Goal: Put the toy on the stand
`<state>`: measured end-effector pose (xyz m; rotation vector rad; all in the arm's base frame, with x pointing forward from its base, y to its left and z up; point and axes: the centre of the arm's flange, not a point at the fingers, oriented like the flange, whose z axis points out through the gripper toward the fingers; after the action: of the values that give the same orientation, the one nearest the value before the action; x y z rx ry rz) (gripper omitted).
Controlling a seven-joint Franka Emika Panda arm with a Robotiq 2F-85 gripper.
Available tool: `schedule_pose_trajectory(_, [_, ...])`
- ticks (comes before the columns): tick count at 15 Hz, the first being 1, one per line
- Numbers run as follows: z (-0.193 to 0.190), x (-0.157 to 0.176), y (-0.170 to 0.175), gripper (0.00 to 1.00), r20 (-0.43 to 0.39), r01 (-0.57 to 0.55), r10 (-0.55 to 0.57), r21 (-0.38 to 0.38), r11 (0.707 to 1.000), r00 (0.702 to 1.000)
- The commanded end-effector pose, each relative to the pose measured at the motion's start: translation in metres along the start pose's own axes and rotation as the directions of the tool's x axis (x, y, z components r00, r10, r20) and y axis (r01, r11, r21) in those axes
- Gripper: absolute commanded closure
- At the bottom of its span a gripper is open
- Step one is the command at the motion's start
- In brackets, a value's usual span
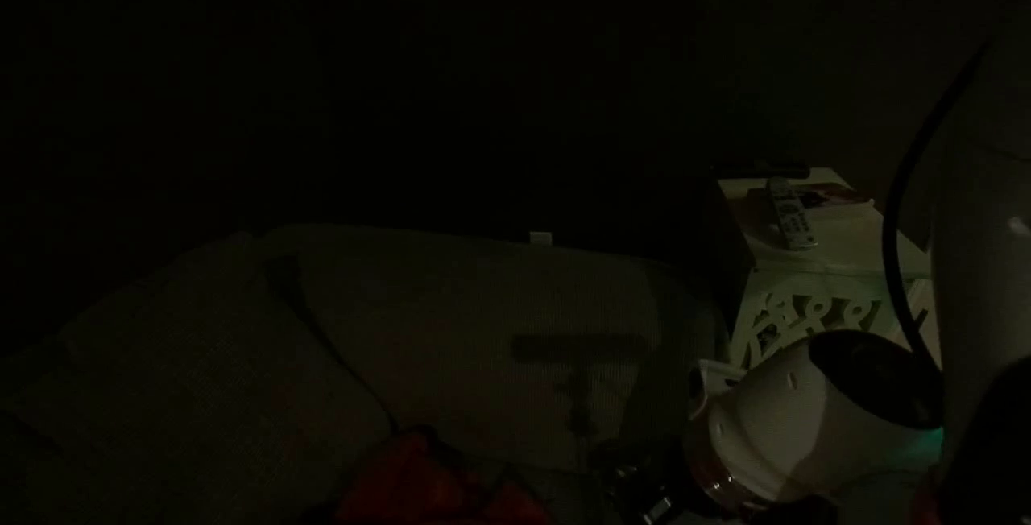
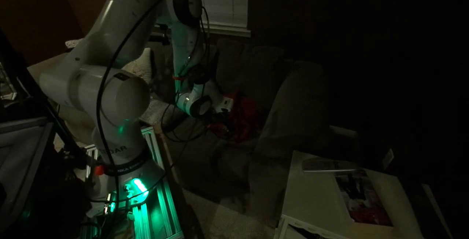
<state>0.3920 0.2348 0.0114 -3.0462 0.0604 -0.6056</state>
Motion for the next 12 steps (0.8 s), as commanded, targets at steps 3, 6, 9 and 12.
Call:
schedule_pose_trajectory(3, [-0.110, 0.003, 0.035, 0.61, -0.295, -0.159, 0.128, -0.084, 0.984, 0.947])
schedule_pose_trajectory(6, [-0.162, -0.017, 0.065, 0.61, -0.418, -0.296, 0.204, -0.169, 0.940, 0.885])
schedule_pose_trajectory(9, [-0.209, -0.034, 0.118, 0.61, -0.479, -0.460, 0.321, -0.207, 0.863, 0.817])
schedule_pose_trajectory(12, [-0.175, -0.030, 0.113, 0.36, -0.494, -0.457, 0.298, -0.238, 0.857, 0.817])
